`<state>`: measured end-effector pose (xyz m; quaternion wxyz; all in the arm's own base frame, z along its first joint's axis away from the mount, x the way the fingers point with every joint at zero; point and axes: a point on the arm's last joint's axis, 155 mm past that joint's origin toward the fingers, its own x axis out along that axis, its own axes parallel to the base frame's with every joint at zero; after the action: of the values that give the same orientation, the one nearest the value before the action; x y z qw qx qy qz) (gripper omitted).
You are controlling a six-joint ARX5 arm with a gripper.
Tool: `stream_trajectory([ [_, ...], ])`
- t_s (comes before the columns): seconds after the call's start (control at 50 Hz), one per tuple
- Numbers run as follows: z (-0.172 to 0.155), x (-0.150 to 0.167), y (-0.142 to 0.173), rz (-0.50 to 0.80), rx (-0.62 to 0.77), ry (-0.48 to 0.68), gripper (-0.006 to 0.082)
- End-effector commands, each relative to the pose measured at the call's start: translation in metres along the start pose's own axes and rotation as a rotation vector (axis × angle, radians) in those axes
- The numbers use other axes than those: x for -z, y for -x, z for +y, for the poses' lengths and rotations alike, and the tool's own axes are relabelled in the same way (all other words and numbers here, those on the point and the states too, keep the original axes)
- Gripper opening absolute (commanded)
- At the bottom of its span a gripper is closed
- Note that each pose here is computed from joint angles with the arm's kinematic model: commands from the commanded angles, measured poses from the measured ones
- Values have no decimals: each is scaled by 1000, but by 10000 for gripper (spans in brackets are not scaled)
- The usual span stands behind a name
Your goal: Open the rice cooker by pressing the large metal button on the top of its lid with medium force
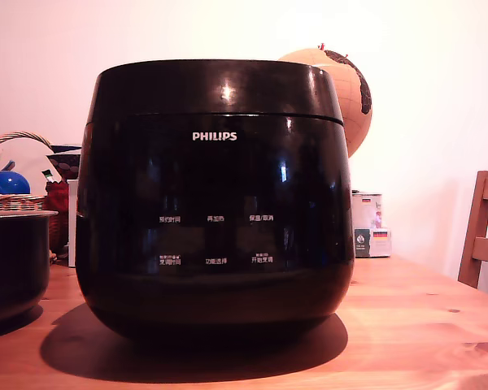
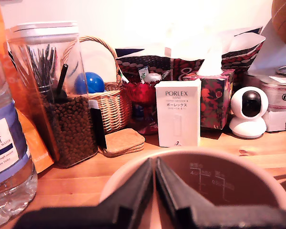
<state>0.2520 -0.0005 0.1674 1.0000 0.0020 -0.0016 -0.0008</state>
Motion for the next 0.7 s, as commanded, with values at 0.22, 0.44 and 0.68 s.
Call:
stream_trajectory([
  [0.22, -19, -28, 4, -120, 125, 20, -22],
  [0.44, -52, -52, 16, -169, 332, 199, -22],
  [0.68, -116, -80, 56, -87, 710, 313, -22],
])
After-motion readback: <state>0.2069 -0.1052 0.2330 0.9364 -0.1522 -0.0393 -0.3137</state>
